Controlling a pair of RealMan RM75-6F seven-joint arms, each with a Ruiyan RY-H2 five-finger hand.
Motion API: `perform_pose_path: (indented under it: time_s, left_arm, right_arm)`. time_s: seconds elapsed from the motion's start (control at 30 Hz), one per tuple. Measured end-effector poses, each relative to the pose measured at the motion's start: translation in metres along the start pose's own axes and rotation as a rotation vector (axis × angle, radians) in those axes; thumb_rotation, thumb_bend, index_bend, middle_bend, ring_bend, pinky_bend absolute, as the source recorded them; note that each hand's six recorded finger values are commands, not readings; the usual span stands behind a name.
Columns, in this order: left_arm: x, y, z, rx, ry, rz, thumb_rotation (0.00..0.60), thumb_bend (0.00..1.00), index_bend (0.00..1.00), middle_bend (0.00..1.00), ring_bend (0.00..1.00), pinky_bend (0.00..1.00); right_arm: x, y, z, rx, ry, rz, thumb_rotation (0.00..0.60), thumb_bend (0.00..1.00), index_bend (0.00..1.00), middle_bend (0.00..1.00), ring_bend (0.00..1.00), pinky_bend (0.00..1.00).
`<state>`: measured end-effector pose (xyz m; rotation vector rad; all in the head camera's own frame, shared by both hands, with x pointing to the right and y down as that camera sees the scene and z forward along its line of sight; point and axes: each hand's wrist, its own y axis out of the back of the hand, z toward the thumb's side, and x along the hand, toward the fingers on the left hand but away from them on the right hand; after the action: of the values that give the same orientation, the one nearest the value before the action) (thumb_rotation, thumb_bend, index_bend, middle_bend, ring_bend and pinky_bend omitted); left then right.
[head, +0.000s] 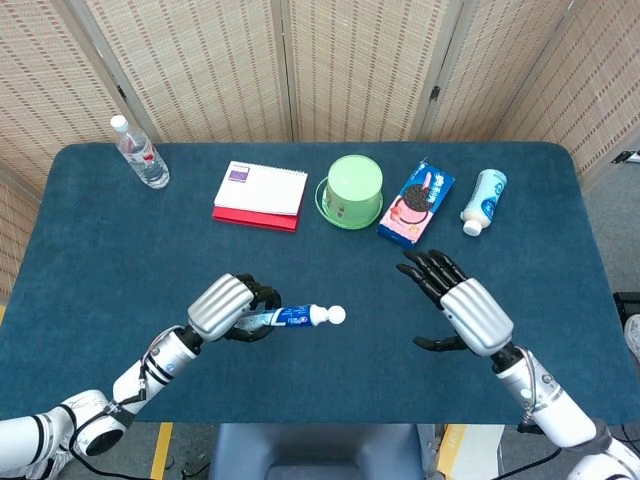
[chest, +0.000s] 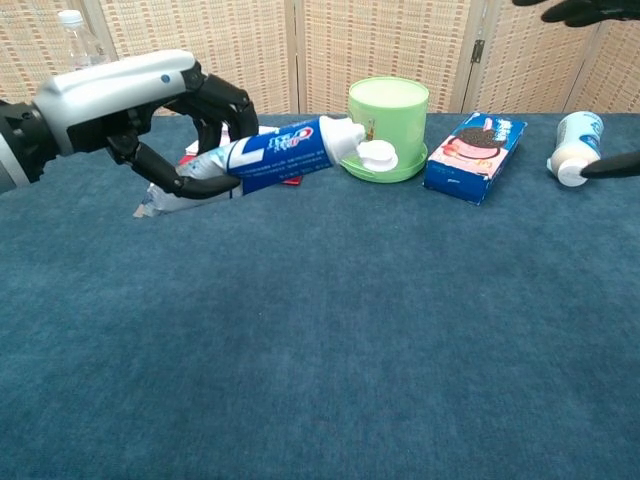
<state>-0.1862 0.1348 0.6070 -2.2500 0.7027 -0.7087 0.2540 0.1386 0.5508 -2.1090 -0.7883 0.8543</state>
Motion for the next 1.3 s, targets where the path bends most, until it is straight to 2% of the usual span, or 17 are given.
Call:
perform_pose_path:
  time_s: [0.23,0.63,1.03,1.3]
  left_arm:
    - [0.003,0.009,0.022,-0.091,-0.040,-0.005,0.600,0.49,0.70,0.74,0.66,0.51]
    - [0.002,0.016,0.036,-0.120,-0.067,-0.006,0.600,0.49,0.71,0.75,0.66,0.51]
    - [-0.005,0.010,0.031,-0.049,-0.053,-0.035,0.600,0.49,0.71,0.75,0.66,0.50]
    - [-0.008,-0.001,0.022,0.030,-0.028,-0.073,0.600,0.49,0.71,0.75,0.65,0.49]
  right_arm:
    - [-0.028,-0.006,0.024,-0.024,0.060,-0.031,0.579,0.00,0.00,0.00,0.00,0.00]
    - [-0.058,-0.017,0.056,-0.052,0.151,-0.040,0.578,0.00,0.00,0.00,0.00,0.00]
    - [-0.070,-0.013,0.073,0.002,0.198,-0.084,0.578,0.00,0.00,0.00,0.00,0.00]
    - [-0.074,-0.015,0.081,-0.010,0.206,-0.082,0.579,0.00,0.00,0.00,0.00,0.00]
